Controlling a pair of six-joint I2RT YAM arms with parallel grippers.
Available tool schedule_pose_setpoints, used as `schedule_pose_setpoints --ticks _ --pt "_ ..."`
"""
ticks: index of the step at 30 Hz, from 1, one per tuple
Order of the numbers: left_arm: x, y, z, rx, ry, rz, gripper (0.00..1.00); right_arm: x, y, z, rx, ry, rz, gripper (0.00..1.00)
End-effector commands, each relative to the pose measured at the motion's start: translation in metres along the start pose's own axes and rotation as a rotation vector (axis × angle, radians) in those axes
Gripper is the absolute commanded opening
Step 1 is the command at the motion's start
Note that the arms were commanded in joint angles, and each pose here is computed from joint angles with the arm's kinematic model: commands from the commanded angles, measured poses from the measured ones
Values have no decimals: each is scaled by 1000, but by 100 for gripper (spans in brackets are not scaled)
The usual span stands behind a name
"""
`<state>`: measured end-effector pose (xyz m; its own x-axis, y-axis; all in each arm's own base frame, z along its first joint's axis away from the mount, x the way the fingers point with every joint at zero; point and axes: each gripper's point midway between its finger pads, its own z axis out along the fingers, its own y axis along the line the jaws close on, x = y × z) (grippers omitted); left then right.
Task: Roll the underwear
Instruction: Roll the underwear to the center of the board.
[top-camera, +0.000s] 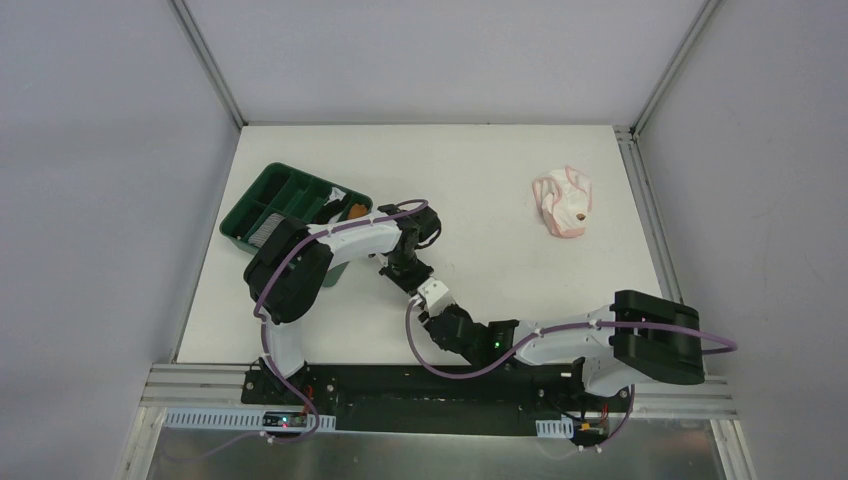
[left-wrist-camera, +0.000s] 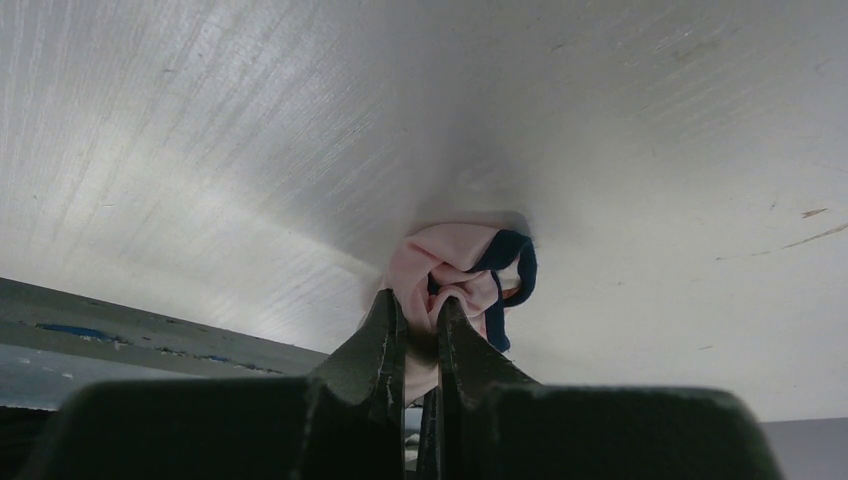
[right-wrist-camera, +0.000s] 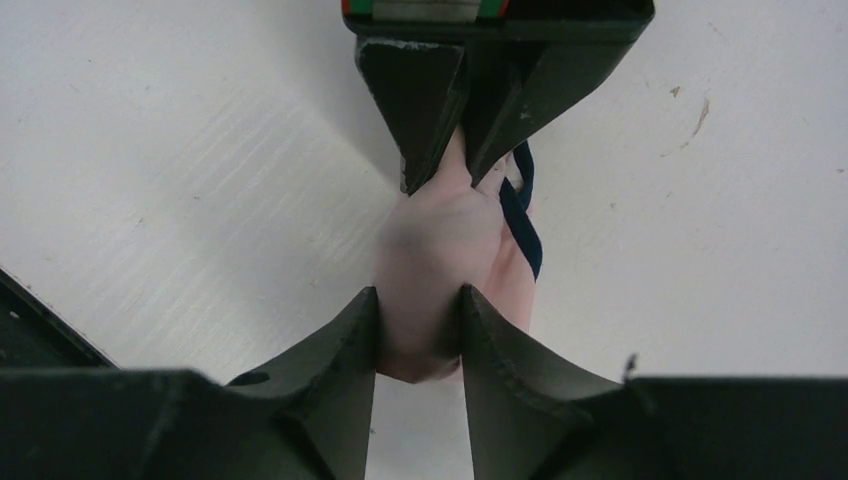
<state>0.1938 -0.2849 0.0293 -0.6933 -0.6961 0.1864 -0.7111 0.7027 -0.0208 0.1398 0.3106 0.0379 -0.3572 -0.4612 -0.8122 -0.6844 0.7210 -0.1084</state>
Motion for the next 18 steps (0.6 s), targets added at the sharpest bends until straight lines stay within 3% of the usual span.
schedule_pose_setpoints --ticks 1,6,11,16,18 --pt "0 19 8 -71 6 -15 0 -19 11 4 -30 -52 54 29" --pt "-1 15 4 -50 6 21 0 -7 2 6 -1 -21 119 0" --pt "-3 4 -10 37 -25 102 3 -1 3 -1 -78 -40 299 0" --pt "-5 -1 -18 124 -49 158 41 2 6 -3 -155 -43 468 0" --pt "-3 -2 -19 150 -46 173 52 4 6 -2 -170 -42 503 0"
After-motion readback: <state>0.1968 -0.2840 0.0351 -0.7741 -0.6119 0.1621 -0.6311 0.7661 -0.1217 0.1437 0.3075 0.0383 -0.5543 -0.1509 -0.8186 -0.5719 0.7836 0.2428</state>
